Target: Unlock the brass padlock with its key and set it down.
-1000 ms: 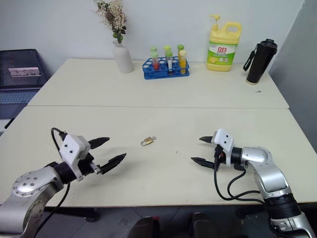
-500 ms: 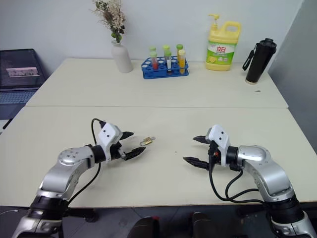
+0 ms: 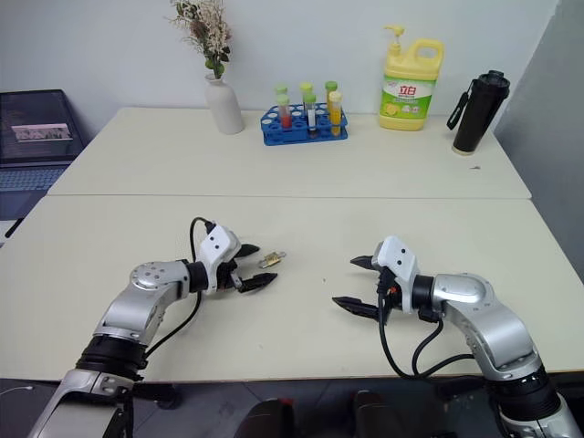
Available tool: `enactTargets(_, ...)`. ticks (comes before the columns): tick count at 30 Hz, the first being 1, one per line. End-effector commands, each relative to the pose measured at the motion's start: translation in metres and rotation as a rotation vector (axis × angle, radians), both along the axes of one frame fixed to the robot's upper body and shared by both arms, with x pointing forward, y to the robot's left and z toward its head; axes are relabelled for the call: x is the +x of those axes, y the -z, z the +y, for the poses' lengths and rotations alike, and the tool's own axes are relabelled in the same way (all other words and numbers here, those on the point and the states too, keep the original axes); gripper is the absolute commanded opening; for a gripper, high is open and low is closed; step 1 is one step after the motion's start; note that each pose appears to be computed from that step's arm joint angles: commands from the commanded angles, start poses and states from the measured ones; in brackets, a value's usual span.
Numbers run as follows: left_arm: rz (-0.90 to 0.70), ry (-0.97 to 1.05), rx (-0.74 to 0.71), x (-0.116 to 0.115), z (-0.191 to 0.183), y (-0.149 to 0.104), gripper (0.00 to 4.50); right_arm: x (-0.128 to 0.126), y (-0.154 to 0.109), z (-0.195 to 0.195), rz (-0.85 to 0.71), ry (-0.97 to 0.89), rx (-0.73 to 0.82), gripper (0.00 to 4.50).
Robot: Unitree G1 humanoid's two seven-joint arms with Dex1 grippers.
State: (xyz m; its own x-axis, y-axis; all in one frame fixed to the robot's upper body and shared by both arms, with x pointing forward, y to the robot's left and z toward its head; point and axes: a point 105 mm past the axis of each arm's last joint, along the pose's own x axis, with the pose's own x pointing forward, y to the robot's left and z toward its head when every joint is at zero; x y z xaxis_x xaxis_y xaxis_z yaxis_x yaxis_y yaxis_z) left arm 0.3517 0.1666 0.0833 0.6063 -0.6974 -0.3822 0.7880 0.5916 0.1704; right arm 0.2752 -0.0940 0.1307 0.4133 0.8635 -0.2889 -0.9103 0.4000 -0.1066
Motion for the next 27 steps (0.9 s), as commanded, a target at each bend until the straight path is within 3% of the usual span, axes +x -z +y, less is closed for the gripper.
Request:
enactTargets(1,-0.027,0.025,0.001,0.005,-0.009,-0.004,4.48,-0.005,-0.009,0.005,-0.037,-0.031,0.011,4.5)
enactTargets(10,-0.008,0.036,0.01,0.01,-0.015,0.003,4.48,-0.007,-0.007,0.004,-0.035,-0.03,0.004,4.5)
enactTargets(13,0.003,0.045,0.018,0.01,-0.015,0.006,3.89,-0.007,-0.007,0.004,-0.036,-0.027,0.005,4.5)
enactTargets(22,0.031,0.043,0.056,0.014,-0.013,0.014,1.11,-0.007,-0.007,0.004,-0.042,-0.021,0.004,4.5)
enactTargets(27,0.046,0.083,0.07,0.007,-0.017,0.018,0.98,-0.007,-0.007,0.004,-0.045,-0.025,-0.003,4.5)
